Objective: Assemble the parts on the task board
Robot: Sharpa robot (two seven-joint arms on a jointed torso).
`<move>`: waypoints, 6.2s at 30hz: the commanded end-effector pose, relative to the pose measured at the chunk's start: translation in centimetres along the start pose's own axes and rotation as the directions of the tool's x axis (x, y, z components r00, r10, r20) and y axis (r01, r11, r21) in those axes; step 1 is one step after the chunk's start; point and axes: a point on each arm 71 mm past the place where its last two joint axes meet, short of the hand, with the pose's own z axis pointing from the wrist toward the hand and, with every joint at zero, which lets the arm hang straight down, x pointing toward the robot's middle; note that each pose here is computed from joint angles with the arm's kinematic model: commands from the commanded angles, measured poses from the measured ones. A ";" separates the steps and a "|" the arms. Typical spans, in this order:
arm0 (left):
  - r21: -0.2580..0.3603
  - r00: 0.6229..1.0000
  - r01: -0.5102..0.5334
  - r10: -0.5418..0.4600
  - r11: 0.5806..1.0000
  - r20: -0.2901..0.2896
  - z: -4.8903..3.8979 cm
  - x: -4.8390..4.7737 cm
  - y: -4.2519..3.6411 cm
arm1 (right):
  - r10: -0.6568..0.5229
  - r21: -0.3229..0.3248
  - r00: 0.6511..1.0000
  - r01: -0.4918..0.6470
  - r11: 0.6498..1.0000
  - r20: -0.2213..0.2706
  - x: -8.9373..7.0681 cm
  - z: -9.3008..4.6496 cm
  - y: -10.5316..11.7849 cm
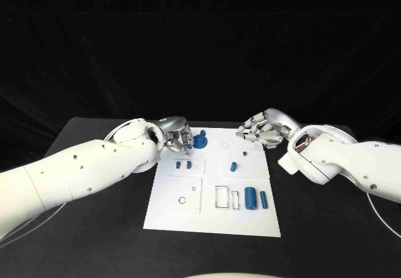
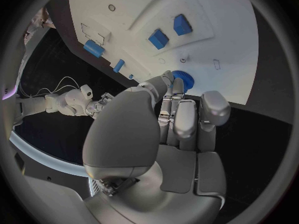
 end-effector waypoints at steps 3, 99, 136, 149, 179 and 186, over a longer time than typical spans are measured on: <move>-0.016 0.999 0.023 -0.023 1.000 -0.034 -0.07 0.09 0.46 | -0.007 -0.010 1.000 0.007 1.000 -0.011 0.1 0.0 0.1; -0.083 0.995 0.007 -0.015 0.997 -0.094 0.29 1.55 2.52 | -0.044 0.003 0.999 0.044 0.999 -0.016 0.1 0.0 -0.3; 0.064 0.358 0.923 -0.906 0.381 0.225 -9.07 -3.07 6.52 | -0.706 -0.075 0.702 0.702 0.708 -0.093 3.6 1.9 -1.8; 0.078 0.332 0.932 -0.918 0.355 0.216 -9.41 -3.11 6.09 | -0.697 -0.089 0.710 0.691 0.717 -0.102 4.6 2.2 -2.0; 0.071 0.328 0.935 -0.924 0.347 0.196 -9.37 -2.99 5.90 | -0.685 -0.086 0.725 0.680 0.729 -0.072 5.4 2.7 -2.4; 0.072 0.327 0.935 -0.925 0.346 0.195 -9.35 -2.99 5.98 | -0.669 -0.087 0.743 0.666 0.741 -0.008 4.9 2.4 -2.0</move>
